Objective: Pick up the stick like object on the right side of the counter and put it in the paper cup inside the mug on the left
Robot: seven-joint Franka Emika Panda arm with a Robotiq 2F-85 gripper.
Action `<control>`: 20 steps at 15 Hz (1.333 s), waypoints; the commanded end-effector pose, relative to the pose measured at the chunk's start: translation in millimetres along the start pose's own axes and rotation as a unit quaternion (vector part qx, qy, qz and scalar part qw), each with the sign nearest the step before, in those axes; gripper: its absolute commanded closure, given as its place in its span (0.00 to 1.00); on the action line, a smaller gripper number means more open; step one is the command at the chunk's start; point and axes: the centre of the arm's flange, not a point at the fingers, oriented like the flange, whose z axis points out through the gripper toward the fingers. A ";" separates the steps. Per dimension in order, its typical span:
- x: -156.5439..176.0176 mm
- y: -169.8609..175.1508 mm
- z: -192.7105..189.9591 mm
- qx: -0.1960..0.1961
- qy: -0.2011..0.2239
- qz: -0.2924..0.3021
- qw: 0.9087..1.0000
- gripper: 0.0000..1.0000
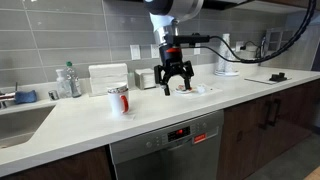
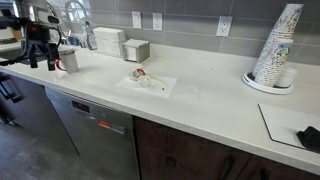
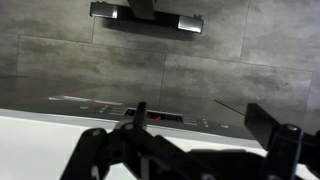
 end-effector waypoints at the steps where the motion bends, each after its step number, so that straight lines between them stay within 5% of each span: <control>1: 0.0 0.0 0.0 0.000 0.000 0.000 1.000 0.00; 8: 8.7 3.6 -1.2 0.008 0.003 0.014 1.000 0.00; 16: 138.4 87.1 -18.4 0.052 0.133 0.104 0.984 0.00; 20: 201.2 132.1 -19.7 0.057 0.205 0.149 0.966 0.00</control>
